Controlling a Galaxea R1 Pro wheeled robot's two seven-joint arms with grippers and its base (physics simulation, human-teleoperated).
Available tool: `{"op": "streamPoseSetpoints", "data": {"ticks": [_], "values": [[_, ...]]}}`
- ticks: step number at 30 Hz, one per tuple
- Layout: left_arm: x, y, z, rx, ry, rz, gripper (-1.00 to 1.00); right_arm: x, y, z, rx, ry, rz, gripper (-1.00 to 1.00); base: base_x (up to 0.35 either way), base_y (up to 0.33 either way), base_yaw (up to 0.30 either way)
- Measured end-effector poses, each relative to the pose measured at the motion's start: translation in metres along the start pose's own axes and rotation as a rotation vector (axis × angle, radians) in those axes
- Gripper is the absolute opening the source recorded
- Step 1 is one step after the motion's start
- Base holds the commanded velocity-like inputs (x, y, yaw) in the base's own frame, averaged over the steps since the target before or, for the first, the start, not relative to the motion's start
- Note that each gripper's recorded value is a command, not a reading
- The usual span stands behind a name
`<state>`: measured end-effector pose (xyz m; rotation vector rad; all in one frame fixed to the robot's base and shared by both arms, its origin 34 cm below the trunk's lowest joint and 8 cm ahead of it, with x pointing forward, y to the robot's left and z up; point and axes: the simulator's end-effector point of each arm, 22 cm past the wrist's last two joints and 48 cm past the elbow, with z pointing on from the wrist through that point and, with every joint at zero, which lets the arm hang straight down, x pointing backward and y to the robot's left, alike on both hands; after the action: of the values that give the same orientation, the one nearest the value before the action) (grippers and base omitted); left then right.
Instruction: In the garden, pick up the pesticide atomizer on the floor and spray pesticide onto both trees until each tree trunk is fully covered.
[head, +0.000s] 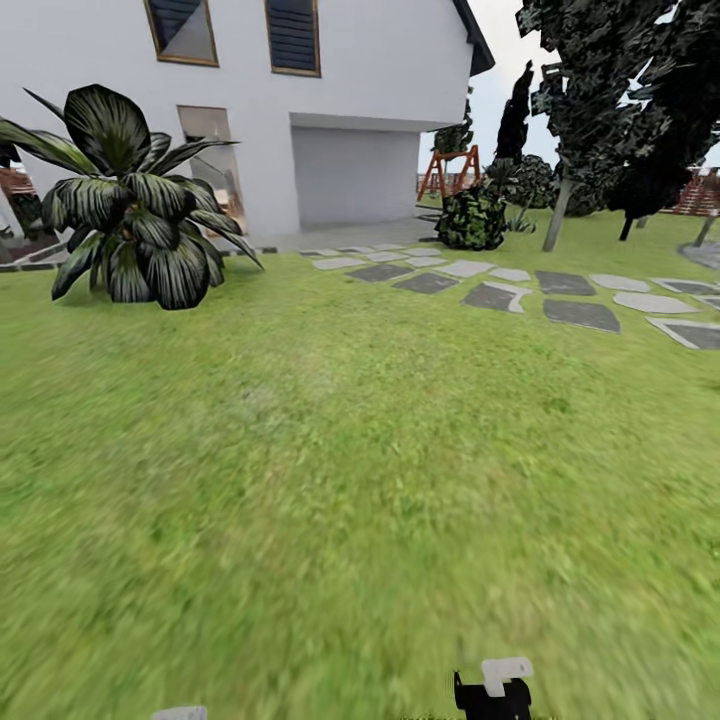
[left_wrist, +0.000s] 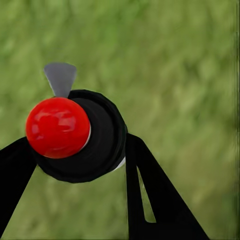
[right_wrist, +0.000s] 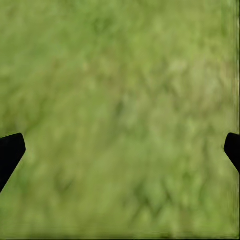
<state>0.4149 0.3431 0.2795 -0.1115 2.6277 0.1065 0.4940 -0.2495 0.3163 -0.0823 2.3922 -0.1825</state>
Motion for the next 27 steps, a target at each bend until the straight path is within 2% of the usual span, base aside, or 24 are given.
{"op": "streamPoseSetpoints", "data": {"ticks": [18,27], "values": [[-0.0005,0.0057,-0.0002,-0.007,-0.002,0.000,-1.00,0.0000,0.0001,0.0000,0.000,0.000,-0.001,1.00,0.000,-0.004,-0.299],[0.0006,0.0022,-0.0003,-0.001,0.000,0.007,-1.00,0.0000,0.0000,0.0000,0.000,0.000,-0.001,1.00,0.000,-0.234,-0.299]]}}
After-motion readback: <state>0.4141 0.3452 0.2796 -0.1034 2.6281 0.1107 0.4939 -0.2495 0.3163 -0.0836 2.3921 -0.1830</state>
